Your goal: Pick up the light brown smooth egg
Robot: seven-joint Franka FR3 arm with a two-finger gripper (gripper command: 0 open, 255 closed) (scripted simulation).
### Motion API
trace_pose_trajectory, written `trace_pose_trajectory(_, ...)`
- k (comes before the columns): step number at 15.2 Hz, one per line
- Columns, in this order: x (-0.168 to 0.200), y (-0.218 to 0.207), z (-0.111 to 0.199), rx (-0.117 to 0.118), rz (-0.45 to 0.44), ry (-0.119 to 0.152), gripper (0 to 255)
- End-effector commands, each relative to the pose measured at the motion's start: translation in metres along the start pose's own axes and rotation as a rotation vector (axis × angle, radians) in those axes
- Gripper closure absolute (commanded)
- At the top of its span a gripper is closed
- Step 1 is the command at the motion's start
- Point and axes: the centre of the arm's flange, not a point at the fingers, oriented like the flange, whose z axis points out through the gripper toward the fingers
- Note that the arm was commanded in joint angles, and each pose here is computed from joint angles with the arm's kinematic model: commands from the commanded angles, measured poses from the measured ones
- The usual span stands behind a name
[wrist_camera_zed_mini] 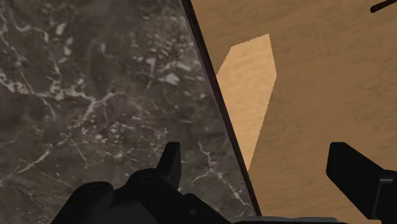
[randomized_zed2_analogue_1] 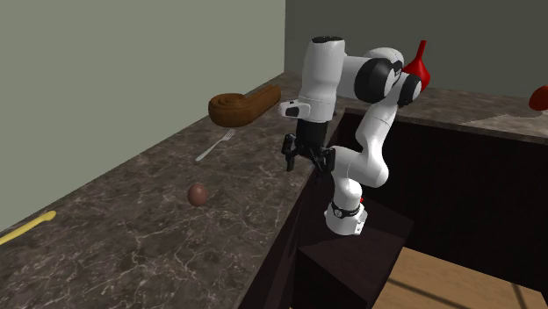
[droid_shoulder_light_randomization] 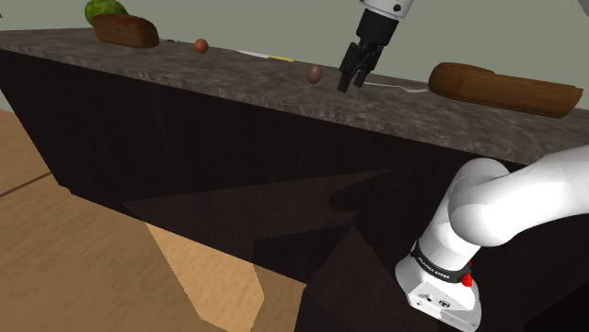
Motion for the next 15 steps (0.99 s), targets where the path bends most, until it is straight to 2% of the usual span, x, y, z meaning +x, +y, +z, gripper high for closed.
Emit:
trace_pose_trajectory(1,0.0,0.0,0.0,0.0,0.0,0.0,0)
trace_pose_trajectory(15,0.132,0.139,0.021,0.093,-0.065,0.021,0)
